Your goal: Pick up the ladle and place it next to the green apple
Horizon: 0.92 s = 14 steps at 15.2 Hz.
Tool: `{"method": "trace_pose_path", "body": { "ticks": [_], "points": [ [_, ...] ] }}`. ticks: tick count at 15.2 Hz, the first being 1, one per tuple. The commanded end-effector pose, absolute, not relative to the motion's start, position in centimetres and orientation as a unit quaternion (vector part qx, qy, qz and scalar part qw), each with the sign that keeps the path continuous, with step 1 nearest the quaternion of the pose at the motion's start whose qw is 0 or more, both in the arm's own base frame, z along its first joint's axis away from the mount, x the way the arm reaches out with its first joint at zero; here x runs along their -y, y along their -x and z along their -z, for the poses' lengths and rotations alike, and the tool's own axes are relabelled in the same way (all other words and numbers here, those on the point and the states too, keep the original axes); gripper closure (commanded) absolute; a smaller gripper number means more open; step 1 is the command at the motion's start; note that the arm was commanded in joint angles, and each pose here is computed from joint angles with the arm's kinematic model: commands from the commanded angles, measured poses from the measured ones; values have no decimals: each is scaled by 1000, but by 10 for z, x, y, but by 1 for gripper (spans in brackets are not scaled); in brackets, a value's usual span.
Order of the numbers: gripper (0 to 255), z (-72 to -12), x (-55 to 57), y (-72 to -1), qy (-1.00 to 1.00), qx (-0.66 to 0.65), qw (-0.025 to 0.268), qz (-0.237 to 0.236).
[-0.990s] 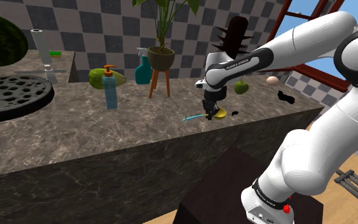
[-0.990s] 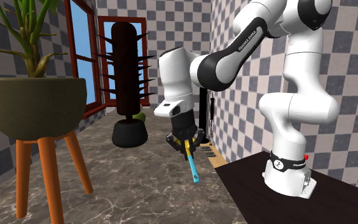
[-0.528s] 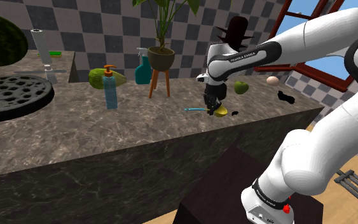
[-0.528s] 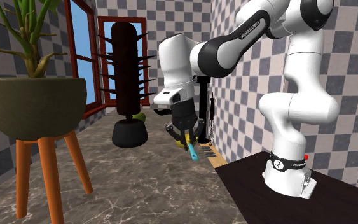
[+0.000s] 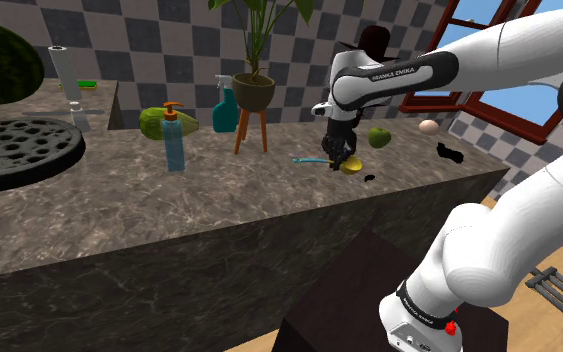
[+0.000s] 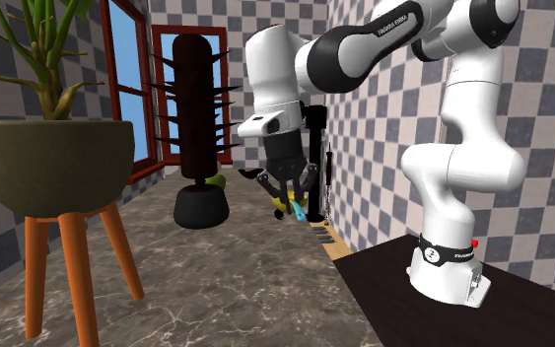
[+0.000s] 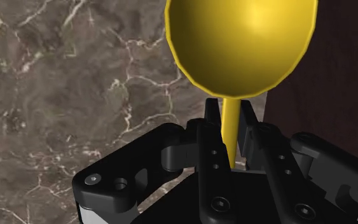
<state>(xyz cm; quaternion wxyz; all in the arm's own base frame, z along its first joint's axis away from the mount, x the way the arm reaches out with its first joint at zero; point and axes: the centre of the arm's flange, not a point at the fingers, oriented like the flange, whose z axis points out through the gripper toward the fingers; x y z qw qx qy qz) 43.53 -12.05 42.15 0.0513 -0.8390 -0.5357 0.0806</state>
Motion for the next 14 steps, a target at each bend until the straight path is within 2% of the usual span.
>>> {"method": "trace_pose_path", "body": {
  "ticks": [1, 14],
  "points": [
    [255, -432, 120, -435, 839, 536, 51, -81],
    [255, -499, 120, -435, 839, 536, 51, -81]
  ]
}}
